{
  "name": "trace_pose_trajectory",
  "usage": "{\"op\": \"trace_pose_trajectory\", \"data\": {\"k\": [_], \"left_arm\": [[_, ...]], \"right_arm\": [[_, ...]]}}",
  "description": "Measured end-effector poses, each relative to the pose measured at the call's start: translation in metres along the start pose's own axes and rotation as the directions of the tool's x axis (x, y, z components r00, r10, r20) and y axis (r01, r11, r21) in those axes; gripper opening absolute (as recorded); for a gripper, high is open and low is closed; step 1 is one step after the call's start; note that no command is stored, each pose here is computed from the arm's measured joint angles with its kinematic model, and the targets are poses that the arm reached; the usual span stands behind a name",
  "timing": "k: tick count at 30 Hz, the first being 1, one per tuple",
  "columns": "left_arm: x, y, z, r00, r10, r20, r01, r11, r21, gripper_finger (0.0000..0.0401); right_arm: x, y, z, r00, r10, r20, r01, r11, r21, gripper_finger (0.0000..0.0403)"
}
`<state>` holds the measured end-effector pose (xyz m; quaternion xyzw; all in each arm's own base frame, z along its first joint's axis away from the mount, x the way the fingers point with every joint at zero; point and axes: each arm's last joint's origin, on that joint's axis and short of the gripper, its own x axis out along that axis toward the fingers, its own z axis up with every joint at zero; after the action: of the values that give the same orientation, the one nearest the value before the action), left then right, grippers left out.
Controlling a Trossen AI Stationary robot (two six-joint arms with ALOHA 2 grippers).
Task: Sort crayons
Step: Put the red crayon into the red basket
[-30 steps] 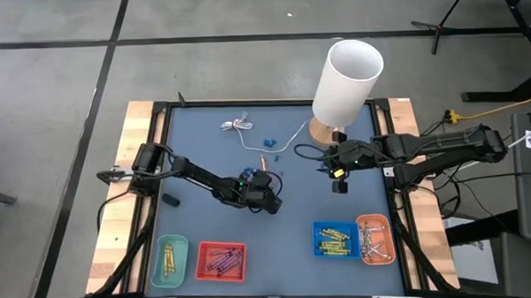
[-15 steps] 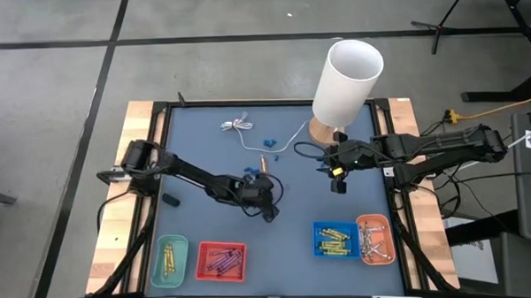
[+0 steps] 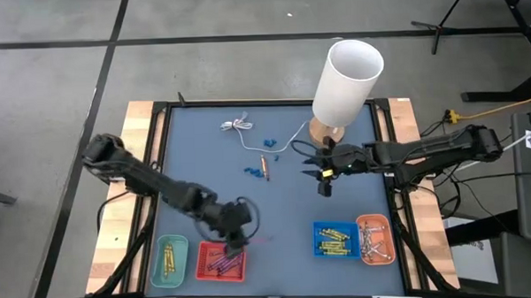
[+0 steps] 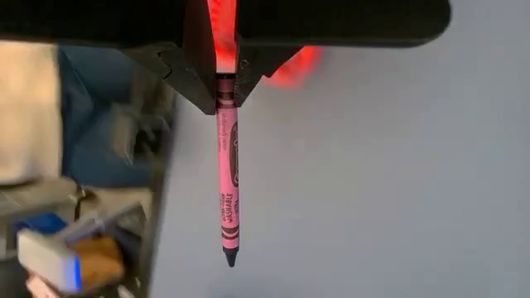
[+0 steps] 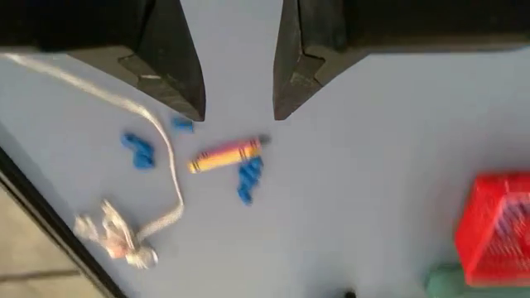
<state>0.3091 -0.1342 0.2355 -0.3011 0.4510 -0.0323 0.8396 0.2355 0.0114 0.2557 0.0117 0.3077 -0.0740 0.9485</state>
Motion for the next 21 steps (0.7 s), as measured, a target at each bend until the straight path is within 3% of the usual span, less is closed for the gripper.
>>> {"op": "trace_pose_trajectory", "data": {"k": [5, 12, 18, 21], "left_arm": [[-0.021, -0.023, -0.039, 0.996, 0.032, -0.088, -0.038, 0.997, -0.068, 0.0007], [-0.023, -0.036, -0.087, 0.970, 0.149, -0.192, -0.171, 0.980, -0.103, 0.0007], [-0.023, -0.038, -0.100, 0.963, 0.200, -0.180, -0.213, 0.975, -0.059, 0.0007], [-0.023, -0.038, -0.101, 0.963, 0.203, -0.178, -0.215, 0.975, -0.053, 0.0007]], "right_arm": [[0.033, 0.006, -0.007, 0.993, 0.012, 0.114, -0.015, 1.000, 0.022, 0.0140], [0.086, 0.015, -0.015, 0.982, 0.017, 0.186, -0.024, 0.999, 0.034, 0.0140], [0.122, 0.019, -0.030, 0.979, -0.036, 0.198, 0.026, 0.998, 0.050, 0.0140], [0.134, 0.018, -0.037, 0.970, -0.117, 0.215, 0.088, 0.987, 0.137, 0.0140]]}}
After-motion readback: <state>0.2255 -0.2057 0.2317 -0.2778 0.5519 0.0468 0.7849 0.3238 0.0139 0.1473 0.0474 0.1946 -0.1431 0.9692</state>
